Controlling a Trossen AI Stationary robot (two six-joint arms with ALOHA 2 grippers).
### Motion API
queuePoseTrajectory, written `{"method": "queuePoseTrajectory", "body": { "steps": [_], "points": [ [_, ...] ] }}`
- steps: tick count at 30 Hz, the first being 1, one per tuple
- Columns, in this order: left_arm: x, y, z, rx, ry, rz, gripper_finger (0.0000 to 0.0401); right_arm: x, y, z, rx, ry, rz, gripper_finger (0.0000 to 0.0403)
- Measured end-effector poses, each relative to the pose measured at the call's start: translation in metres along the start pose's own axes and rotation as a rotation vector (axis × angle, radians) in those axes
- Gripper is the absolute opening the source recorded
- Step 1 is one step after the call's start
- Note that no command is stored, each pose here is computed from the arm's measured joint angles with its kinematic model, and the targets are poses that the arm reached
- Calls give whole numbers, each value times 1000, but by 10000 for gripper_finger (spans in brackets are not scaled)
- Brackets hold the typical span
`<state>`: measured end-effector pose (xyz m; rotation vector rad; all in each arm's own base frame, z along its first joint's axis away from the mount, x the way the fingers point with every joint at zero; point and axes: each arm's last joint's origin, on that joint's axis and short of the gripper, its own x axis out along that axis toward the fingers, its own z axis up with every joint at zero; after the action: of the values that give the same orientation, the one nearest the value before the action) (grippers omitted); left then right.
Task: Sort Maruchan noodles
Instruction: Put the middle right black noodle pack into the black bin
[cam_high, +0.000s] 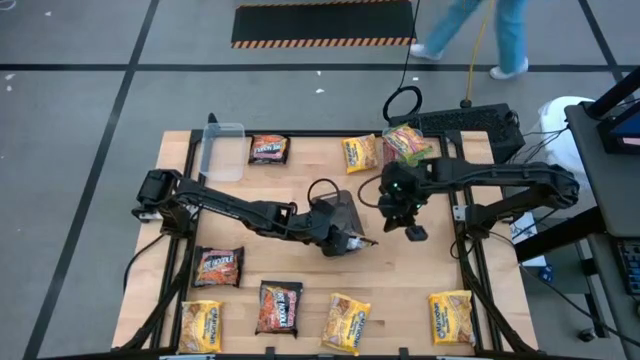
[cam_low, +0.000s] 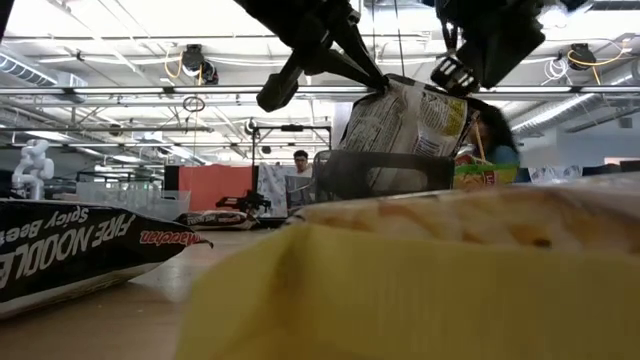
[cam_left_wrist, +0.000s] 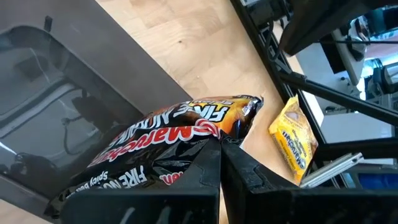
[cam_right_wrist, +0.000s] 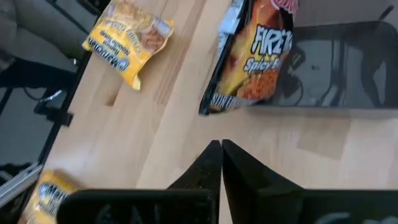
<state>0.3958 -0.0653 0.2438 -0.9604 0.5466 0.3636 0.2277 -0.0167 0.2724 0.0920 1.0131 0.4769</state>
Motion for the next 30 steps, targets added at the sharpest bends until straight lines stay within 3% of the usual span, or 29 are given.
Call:
{"method": "queuePoseTrajectory", "body": {
  "steps": [14,30],
  "points": [
    [0,0,-1,25,38,-12,1,25,7,4,-23,-107,14,85],
    [0,3,-1,50,79,-9,1,46,6,-7,67,-139,33,91]
  ]
}}
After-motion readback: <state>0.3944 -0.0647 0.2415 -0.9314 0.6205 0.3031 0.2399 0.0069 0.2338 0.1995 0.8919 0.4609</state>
